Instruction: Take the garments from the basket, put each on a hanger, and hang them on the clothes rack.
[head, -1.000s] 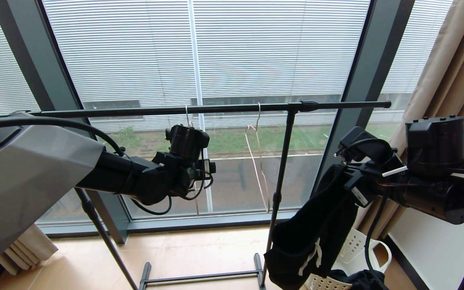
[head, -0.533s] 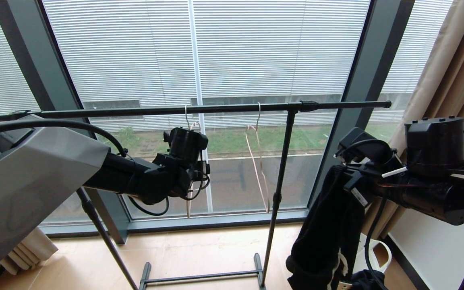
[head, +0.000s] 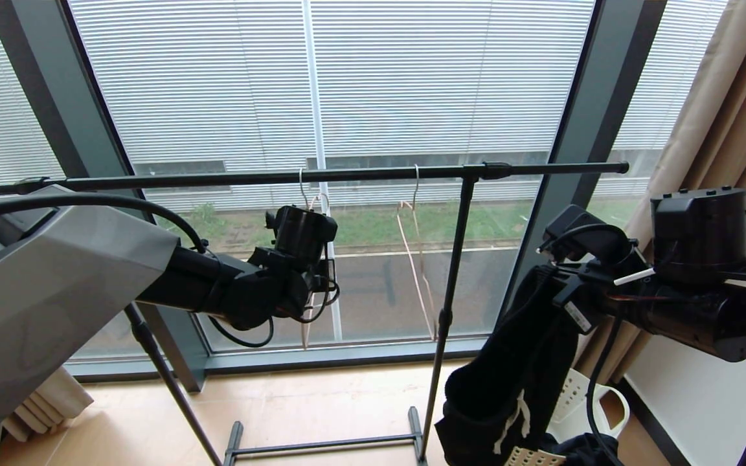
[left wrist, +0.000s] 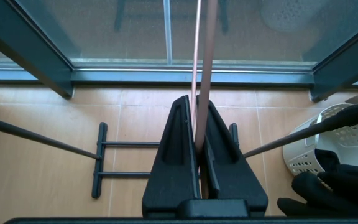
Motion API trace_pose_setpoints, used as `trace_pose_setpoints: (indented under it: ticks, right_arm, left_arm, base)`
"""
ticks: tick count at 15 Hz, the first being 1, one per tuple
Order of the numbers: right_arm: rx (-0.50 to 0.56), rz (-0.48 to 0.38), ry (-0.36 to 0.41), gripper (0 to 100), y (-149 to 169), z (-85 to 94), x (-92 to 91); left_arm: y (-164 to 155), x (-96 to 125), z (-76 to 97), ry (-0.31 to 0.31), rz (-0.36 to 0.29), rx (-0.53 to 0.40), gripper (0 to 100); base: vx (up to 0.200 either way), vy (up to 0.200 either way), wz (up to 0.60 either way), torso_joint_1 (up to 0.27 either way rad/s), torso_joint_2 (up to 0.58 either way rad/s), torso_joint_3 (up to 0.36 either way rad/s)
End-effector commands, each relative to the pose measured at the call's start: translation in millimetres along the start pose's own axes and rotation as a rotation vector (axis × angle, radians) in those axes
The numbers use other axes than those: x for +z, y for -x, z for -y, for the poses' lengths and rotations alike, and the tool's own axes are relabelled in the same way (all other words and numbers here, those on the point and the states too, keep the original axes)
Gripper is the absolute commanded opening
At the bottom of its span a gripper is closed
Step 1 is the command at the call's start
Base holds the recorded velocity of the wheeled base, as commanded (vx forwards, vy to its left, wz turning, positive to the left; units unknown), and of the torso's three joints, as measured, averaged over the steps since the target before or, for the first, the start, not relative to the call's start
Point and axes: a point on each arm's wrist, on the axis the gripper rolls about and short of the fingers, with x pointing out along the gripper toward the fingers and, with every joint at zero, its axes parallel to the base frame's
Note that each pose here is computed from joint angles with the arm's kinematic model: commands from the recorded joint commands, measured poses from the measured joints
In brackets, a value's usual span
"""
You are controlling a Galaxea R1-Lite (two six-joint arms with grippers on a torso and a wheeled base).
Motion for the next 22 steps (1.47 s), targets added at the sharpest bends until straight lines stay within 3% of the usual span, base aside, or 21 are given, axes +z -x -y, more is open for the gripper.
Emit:
trace_pose_setpoints:
  ticks: [1,5,10,17,22]
  right_arm:
    - [0.000,0.000,0.000,0,0,-0.1,0.1]
    - [0.000,0.000,0.000,0,0,-0.1,0.1]
    - [0.000,0.000,0.001,0,0,-0.1,0.1]
    - [0.005,0.004,0.005,0,1,-1.9,0.6]
    - [0.012,0.002,0.010,0,2,-4.5,0.0]
  left_arm:
    - [2,2,0.5,0.003,0.006,-0.003,0]
    - [21,14,4.5,0.004,0.046,-0.036,0]
    - [62,21,15.5,-0.065,0.085,-0.109,0]
    - [127,-4,-11.3,-0.143,0.059,-0.169,0]
    - [146,-20,-34.1,-0.115,0.099,-0.185,0]
  base:
    - [0.000,0.000,0.00,0.000,0.00,0.000]
    - [0.000,0.000,0.00,0.000,0.00,0.000]
    - [0.000,0.000,0.00,0.000,0.00,0.000]
    - [0.000,0.000,0.00,0.000,0.00,0.000]
    - [0.000,0.000,0.00,0.000,0.00,0.000]
